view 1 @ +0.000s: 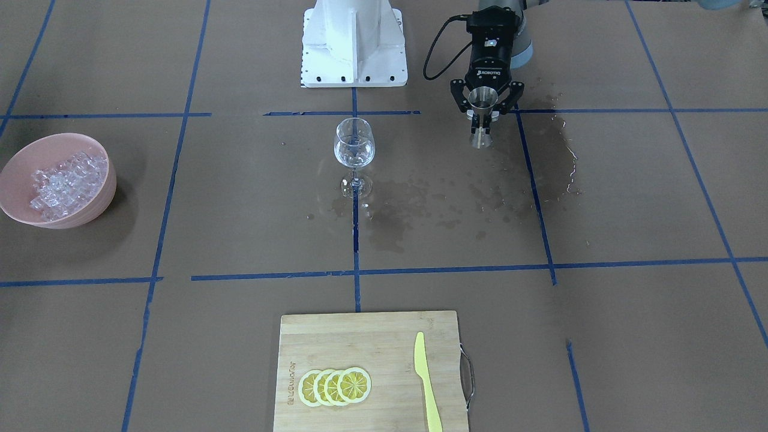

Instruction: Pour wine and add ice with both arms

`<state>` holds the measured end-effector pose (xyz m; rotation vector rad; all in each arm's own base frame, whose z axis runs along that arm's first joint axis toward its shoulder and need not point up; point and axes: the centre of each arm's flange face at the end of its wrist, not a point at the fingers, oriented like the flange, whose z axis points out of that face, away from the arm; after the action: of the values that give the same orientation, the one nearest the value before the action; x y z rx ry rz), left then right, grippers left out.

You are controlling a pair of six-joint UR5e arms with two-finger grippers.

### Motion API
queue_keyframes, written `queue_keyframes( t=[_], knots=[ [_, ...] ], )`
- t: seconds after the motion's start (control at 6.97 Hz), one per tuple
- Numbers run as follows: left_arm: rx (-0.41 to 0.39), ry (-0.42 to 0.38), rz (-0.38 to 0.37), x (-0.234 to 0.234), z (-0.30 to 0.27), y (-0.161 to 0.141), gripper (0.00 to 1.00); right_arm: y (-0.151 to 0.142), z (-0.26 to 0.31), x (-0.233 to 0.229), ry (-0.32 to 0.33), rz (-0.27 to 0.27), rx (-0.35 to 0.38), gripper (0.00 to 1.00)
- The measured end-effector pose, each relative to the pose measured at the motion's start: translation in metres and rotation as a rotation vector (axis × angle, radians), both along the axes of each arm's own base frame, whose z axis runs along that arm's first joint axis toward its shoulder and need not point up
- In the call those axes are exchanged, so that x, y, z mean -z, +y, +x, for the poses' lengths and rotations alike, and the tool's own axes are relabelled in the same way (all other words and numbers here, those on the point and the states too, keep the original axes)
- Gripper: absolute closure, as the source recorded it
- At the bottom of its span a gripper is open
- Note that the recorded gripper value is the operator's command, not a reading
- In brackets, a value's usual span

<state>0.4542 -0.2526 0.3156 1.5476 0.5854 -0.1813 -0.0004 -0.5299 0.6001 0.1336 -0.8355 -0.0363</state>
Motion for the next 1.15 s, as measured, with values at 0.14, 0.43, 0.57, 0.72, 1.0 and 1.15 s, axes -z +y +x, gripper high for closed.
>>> queue_keyframes(
  t=[0.14, 0.43, 0.57, 0.72, 1.0, 1.15],
  knots=[
    [0.008, -0.055, 0.015, 0.014, 0.007, -0.002, 1.0, 0.0, 0.0, 0.0, 0.0, 0.0, 0.0, 0.0],
    [0.023, -0.17, 0.035, 0.049, 0.024, -0.007, 1.0, 0.0, -0.002, 0.0, 0.0, 0.0, 0.003, 0.0],
    [0.026, -0.226, 0.037, 0.064, 0.033, -0.01, 1.0, 0.0, -0.003, 0.001, 0.0, 0.001, 0.006, 0.0],
    [0.026, -0.286, 0.038, 0.074, 0.041, -0.012, 1.0, 0.0, -0.004, 0.001, 0.0, 0.002, 0.009, 0.0],
    [0.029, -0.436, 0.061, 0.083, 0.05, -0.014, 1.0, 0.0, -0.005, 0.0, 0.0, 0.001, 0.01, 0.0],
    [0.031, -0.481, 0.071, 0.088, 0.052, -0.015, 1.0, 0.0, -0.005, 0.0, 0.0, 0.0, 0.01, 0.0]
  ],
)
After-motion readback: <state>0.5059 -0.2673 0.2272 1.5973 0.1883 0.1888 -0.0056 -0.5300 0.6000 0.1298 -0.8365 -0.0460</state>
